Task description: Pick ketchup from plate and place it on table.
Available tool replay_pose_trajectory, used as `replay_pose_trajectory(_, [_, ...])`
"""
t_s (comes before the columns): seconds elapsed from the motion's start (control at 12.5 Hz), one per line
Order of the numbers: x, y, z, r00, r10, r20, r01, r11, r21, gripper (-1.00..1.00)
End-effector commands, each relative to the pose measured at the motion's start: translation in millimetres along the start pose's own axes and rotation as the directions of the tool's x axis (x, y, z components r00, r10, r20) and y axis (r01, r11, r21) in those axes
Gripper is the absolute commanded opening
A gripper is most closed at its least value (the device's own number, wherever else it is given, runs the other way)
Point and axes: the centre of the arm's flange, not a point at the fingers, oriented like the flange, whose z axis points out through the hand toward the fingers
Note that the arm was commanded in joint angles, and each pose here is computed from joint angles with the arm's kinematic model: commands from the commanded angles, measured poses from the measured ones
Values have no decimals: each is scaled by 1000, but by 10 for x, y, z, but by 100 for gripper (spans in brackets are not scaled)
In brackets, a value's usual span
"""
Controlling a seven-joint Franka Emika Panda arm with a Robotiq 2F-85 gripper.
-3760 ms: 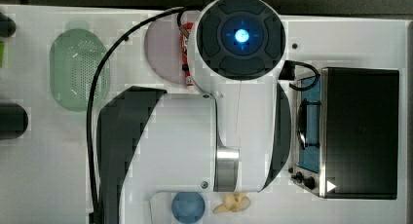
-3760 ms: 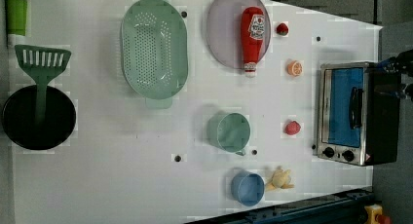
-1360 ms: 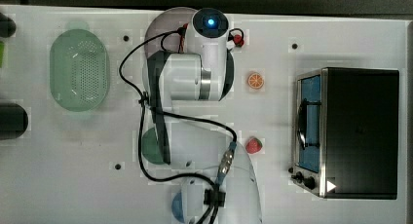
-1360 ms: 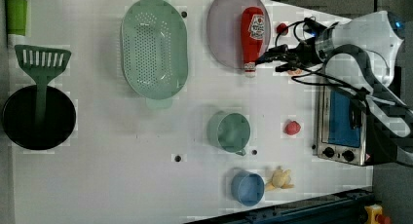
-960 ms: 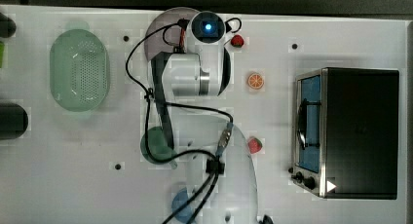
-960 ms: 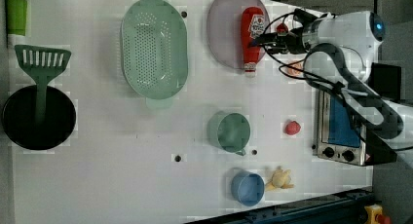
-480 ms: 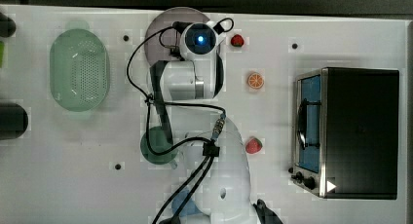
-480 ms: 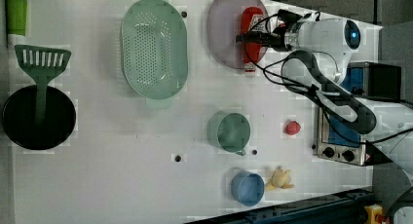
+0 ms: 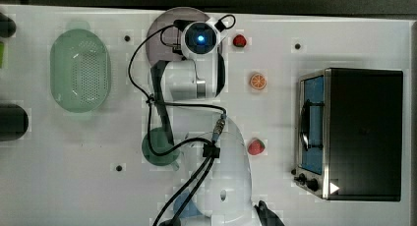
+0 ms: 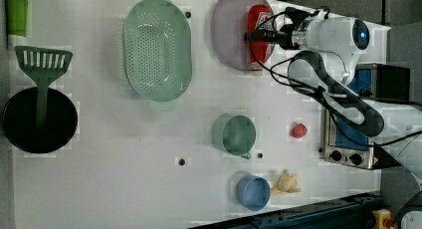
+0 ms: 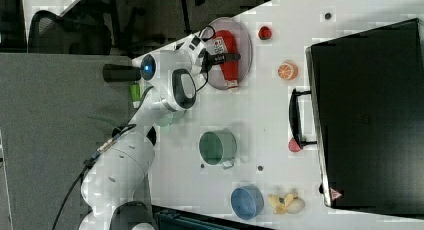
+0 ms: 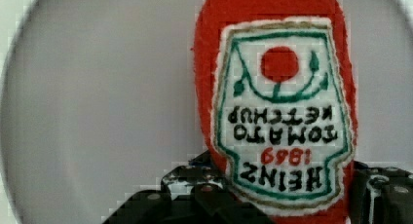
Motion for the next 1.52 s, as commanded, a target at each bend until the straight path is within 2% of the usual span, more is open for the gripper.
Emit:
replay_pose_trajectory(0.08, [160, -62, -221, 998, -47, -44, 48, 999, 7, 24])
replay_pose_trajectory(0.32, [390, -90, -627, 995, 3, -101, -2, 1000, 11, 24])
replay_pose_trajectory(0.48, [529, -53, -1043, 994, 57, -92, -57, 998, 4, 24])
replay_pose_trajectory(0.88, [475, 116, -2131, 987, 146, 62, -147, 989, 18, 24])
replay_pose_trajectory(1.2, [145, 429, -2767, 963, 189, 194, -184, 982, -40, 24])
replay_pose_trajectory(1.52, [-266, 660, -2882, 944, 230, 238, -217, 973, -78, 24])
